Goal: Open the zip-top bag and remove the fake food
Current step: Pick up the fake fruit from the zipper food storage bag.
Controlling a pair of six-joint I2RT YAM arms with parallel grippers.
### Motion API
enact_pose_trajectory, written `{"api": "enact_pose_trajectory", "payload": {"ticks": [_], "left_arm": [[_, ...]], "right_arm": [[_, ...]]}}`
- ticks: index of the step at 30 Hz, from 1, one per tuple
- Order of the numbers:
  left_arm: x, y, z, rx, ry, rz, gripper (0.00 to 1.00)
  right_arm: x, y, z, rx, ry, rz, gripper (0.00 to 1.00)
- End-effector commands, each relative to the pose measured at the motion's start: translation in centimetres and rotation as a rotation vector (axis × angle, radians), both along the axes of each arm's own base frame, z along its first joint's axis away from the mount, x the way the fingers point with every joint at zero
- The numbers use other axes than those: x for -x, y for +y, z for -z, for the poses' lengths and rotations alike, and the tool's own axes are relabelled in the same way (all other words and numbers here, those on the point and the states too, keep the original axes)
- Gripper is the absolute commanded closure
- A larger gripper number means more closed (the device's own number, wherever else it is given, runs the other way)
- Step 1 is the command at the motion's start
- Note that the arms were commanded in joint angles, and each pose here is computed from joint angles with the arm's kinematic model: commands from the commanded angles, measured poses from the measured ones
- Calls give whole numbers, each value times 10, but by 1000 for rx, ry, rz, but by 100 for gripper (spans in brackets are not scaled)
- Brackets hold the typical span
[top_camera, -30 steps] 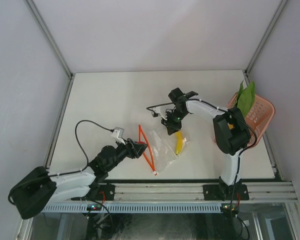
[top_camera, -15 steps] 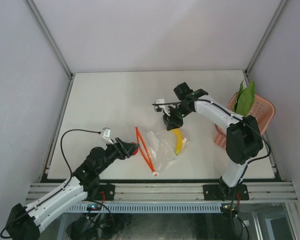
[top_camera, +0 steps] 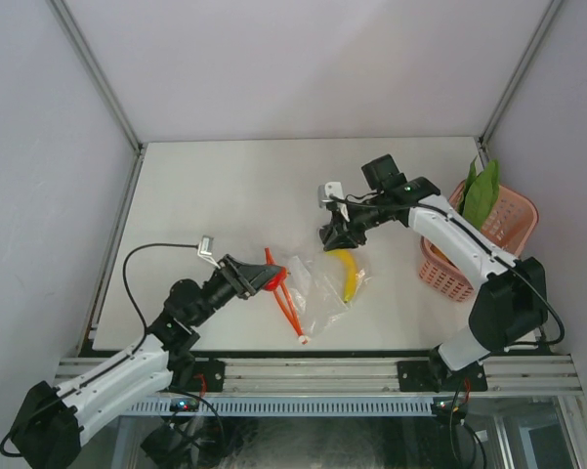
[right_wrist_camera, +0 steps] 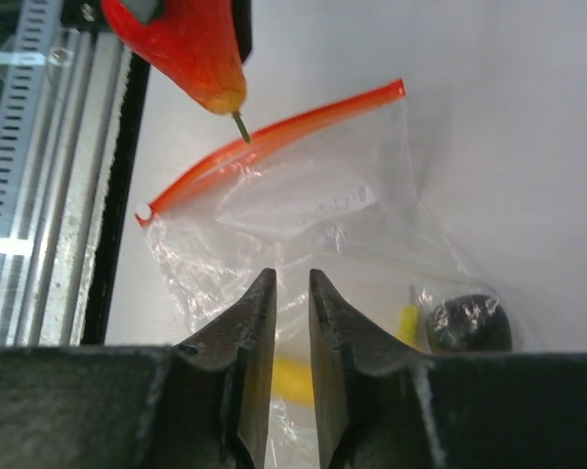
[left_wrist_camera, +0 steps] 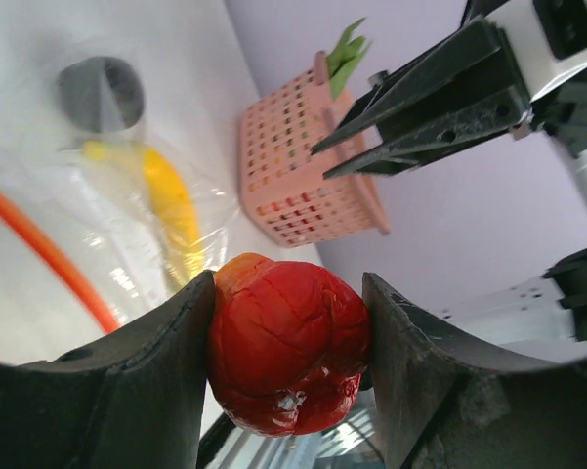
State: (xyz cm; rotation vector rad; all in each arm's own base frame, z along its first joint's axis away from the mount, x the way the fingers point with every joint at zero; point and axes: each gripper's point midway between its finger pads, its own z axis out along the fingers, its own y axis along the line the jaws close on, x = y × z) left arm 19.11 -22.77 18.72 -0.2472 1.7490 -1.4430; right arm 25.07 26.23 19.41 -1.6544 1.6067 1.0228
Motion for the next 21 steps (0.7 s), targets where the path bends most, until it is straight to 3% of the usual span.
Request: {"api": "enact_pose_trajectory", "payload": {"ticks": [1, 6, 21], "left_arm": [[3, -5, -67, 233, -103, 43, 76], [4, -13, -85, 308, -115, 98, 76], [-8, -39, -122, 556, -79, 173, 76]], "right_arm": [[15, 9, -41, -184, -10, -57, 78], [29, 15, -54, -277, 52, -100, 74], [46, 29, -67, -368, 36, -98, 52]]}}
